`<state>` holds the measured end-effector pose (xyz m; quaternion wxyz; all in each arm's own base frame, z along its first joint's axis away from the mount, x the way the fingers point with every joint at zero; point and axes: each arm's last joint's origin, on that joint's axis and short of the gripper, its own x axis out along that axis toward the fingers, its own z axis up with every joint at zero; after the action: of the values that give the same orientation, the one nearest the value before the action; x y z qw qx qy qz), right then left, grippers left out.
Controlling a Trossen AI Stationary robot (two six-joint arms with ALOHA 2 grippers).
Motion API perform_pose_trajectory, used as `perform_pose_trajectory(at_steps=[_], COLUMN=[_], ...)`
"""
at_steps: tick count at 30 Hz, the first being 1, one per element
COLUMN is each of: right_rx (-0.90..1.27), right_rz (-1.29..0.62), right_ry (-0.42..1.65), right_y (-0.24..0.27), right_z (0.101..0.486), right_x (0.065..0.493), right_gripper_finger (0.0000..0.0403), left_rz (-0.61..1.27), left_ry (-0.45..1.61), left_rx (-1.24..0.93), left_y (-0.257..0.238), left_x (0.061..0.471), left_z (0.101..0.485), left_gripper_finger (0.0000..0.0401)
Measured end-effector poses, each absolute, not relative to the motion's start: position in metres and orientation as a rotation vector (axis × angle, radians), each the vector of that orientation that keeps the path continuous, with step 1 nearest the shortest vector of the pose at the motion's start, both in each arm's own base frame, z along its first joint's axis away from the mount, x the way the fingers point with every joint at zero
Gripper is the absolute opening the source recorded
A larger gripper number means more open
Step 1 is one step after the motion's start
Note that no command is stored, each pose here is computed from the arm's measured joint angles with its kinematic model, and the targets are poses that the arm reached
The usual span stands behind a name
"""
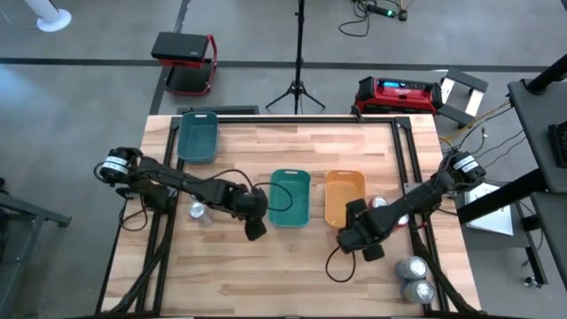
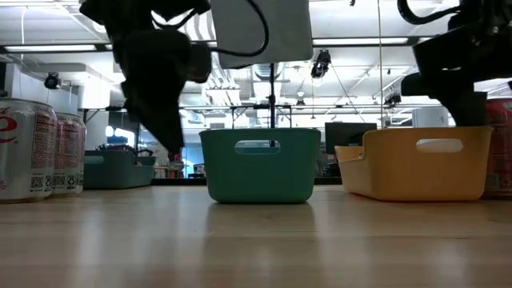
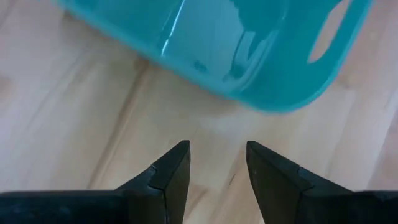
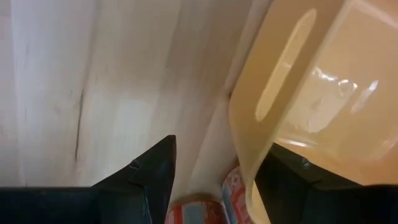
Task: Sort soda cans
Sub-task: Adjust the yellow and green bins, then move the blue bin from the top left to the center of the table
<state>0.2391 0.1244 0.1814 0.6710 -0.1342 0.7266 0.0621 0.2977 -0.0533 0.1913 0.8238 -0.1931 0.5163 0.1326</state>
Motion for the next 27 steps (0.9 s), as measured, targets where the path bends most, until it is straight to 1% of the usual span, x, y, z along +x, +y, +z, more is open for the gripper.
perform_pose_trajectory(at_steps=[3, 7, 11, 15, 20, 25, 27], right_rx=[-0.291, -0.289, -0.276, -0.323, -0.349, -0.390, -0.379], right_rz=[0.116, 0.108, 0.115, 0.102, 0.082, 0.020, 0.014], right_ry=[1.659, 1.658, 1.581, 1.487, 1.413, 1.354, 1.323], right_y=[0.124, 0.127, 0.133, 0.136, 0.138, 0.134, 0.131], right_z=[0.184, 0.198, 0.219, 0.236, 0.250, 0.248, 0.245], right_x=[0.238, 0.241, 0.253, 0.263, 0.269, 0.275, 0.280], right_gripper_finger=[0.0186, 0.0182, 0.0186, 0.0186, 0.0181, 0.0184, 0.0189], left_rz=[0.275, 0.274, 0.265, 0.223, 0.202, 0.230, 0.292], left_ry=[1.061, 1.048, 1.029, 1.006, 1.060, 1.135, 1.162], left_rx=[-0.401, -0.393, -0.392, -0.364, -0.349, -0.331, -0.312], left_y=[-0.053, -0.053, -0.054, -0.056, -0.058, -0.054, -0.045], left_x=[0.301, 0.302, 0.306, 0.313, 0.310, 0.293, 0.283], left_z=[0.193, 0.193, 0.191, 0.185, 0.184, 0.202, 0.214], left_gripper_finger=[0.0142, 0.0142, 0.0142, 0.0142, 0.0142, 0.0142, 0.0142])
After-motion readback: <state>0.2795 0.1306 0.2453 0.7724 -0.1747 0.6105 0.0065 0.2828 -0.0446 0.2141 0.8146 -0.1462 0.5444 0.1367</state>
